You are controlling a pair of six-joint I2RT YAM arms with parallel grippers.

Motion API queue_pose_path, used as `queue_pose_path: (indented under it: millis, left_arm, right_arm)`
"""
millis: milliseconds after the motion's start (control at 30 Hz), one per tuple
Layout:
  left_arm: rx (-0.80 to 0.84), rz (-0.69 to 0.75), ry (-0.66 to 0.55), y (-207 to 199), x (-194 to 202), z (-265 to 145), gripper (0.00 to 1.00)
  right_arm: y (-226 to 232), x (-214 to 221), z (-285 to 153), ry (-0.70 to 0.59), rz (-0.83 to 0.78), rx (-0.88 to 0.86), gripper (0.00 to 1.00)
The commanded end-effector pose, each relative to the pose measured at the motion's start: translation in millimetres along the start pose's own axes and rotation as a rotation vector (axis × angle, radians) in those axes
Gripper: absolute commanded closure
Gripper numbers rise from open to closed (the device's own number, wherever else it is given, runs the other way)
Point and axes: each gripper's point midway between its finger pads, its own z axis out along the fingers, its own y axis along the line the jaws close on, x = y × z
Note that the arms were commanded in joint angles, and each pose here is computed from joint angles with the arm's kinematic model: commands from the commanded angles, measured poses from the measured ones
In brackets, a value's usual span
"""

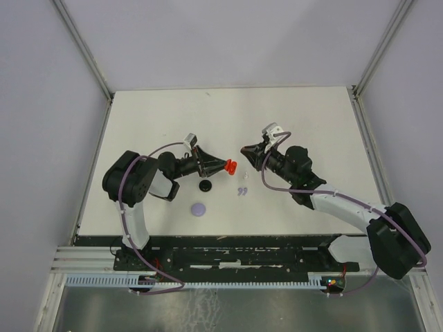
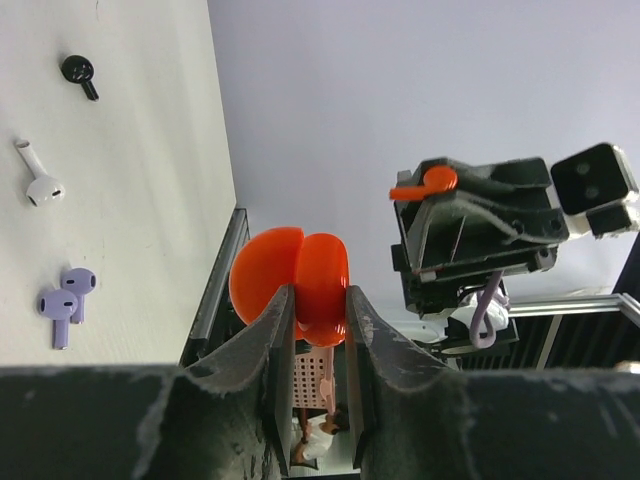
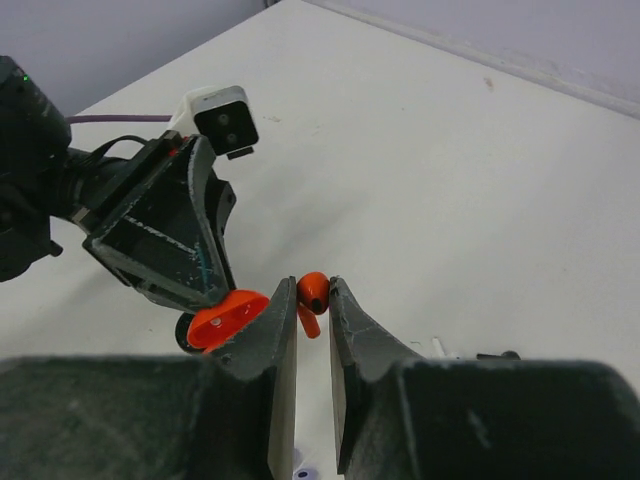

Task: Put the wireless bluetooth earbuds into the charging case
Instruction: Pick up the earbud from the charging case, then place the earbud in the charging case.

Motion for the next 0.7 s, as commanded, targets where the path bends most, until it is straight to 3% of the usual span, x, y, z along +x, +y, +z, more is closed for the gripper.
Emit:
queue_pose_path:
  millis: [0, 667]
  left_arm:
    - [0.092, 0.064, -0.002, -26, -1, 5, 0.97]
    - [0.153, 0.072, 0.016, -47, 3, 7, 0.97]
  right_arm:
    - [25, -29, 1, -0.163, -0.117, -0.120, 0.98]
    - [44, -2, 1, -0.174, -0.120, -0.198, 0.98]
